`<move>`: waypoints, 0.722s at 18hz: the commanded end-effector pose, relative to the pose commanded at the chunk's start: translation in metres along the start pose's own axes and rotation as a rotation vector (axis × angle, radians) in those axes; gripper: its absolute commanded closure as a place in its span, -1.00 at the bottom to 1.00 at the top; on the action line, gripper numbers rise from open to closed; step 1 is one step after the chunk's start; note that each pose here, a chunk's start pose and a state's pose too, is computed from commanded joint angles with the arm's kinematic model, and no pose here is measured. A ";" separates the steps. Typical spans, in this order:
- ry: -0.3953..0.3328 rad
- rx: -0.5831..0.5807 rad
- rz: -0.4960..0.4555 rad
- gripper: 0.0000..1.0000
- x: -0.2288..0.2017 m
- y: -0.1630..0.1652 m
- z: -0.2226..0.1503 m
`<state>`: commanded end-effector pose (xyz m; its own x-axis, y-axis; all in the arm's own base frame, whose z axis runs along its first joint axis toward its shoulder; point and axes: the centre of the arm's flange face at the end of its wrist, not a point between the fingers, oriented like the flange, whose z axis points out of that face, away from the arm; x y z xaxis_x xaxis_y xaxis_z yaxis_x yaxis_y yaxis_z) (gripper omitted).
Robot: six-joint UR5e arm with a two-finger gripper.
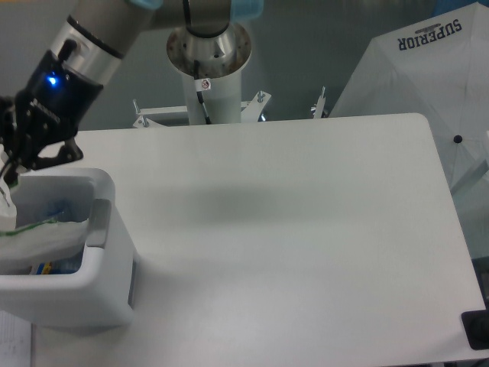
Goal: Place the trash in the trash can
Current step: 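Lower the packet into the bin and open the gripper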
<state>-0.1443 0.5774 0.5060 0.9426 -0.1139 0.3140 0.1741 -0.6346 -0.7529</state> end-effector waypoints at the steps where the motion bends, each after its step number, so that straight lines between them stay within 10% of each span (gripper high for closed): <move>1: -0.014 -0.012 -0.007 1.00 -0.005 0.004 0.005; 11: -0.019 -0.075 -0.033 0.98 -0.015 0.032 0.030; 13: -0.018 -0.080 -0.016 0.62 -0.012 0.032 0.032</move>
<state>-0.1413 0.5830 0.4594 0.9451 -0.0898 0.3143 0.1665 -0.6952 -0.6993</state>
